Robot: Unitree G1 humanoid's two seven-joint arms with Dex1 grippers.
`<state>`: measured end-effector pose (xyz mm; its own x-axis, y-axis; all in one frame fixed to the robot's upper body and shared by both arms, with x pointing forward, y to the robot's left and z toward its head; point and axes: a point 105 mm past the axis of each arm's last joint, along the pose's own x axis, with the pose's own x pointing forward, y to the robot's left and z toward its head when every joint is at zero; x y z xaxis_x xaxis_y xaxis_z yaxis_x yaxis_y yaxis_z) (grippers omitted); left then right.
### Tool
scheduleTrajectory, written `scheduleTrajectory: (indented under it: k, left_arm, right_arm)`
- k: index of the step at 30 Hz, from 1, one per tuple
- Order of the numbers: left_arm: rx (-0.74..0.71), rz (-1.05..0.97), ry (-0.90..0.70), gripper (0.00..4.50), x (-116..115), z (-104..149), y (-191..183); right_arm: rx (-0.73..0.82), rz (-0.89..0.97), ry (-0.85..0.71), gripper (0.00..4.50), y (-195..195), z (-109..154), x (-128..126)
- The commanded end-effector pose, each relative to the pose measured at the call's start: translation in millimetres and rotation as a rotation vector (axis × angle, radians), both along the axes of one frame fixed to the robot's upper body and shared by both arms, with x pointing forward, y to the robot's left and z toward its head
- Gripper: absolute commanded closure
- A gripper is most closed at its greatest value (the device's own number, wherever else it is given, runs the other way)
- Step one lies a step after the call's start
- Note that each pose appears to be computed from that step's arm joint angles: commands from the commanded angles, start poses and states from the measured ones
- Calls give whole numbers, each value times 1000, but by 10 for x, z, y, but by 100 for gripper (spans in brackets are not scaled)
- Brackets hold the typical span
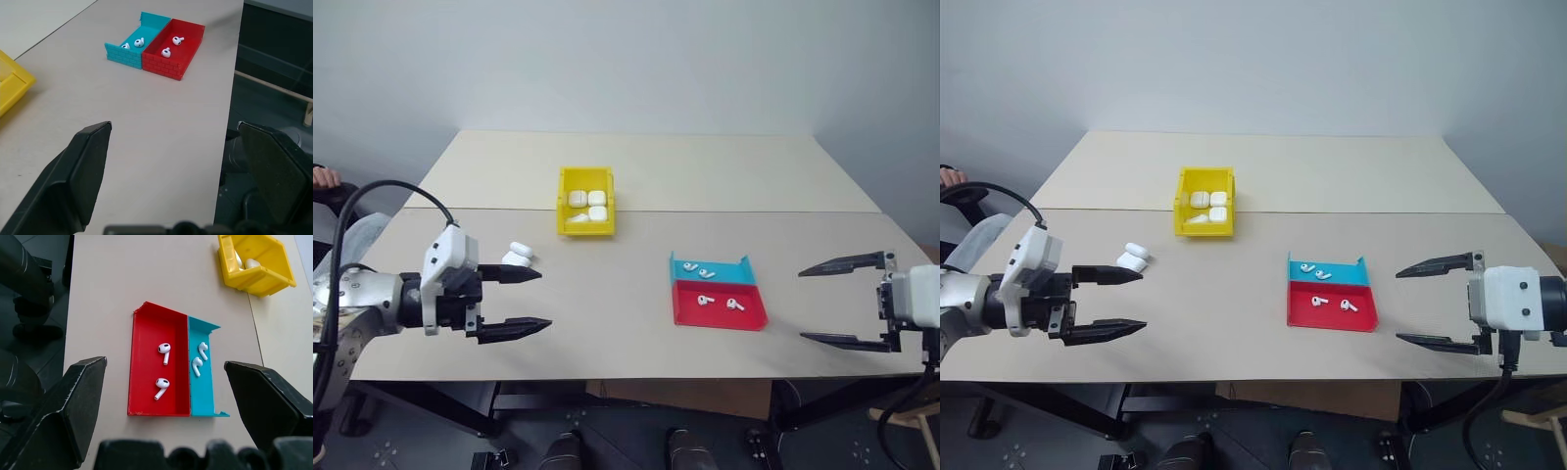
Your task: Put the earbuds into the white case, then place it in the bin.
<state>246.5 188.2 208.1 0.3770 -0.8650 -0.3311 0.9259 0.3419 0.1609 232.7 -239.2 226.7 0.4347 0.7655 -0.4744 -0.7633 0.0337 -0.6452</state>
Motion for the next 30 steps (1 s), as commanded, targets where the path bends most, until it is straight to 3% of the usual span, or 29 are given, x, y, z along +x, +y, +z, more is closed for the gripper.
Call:
scheduleTrajectory:
  k: [1,14,19,30]
  left_arm:
    - [5,-19,-87,0,-7,112,-41]
    - [119,282,-204,0,295,92,39]
    - [162,365,-169,0,366,110,96]
    - [283,743,109,0,789,73,478]
  right_arm:
    - [7,8,-56,2,15,64,16]
    - [2,14,-61,2,37,19,62]
    - [1,13,-61,2,52,-10,61]
    - [32,-21,-96,2,75,-19,142]
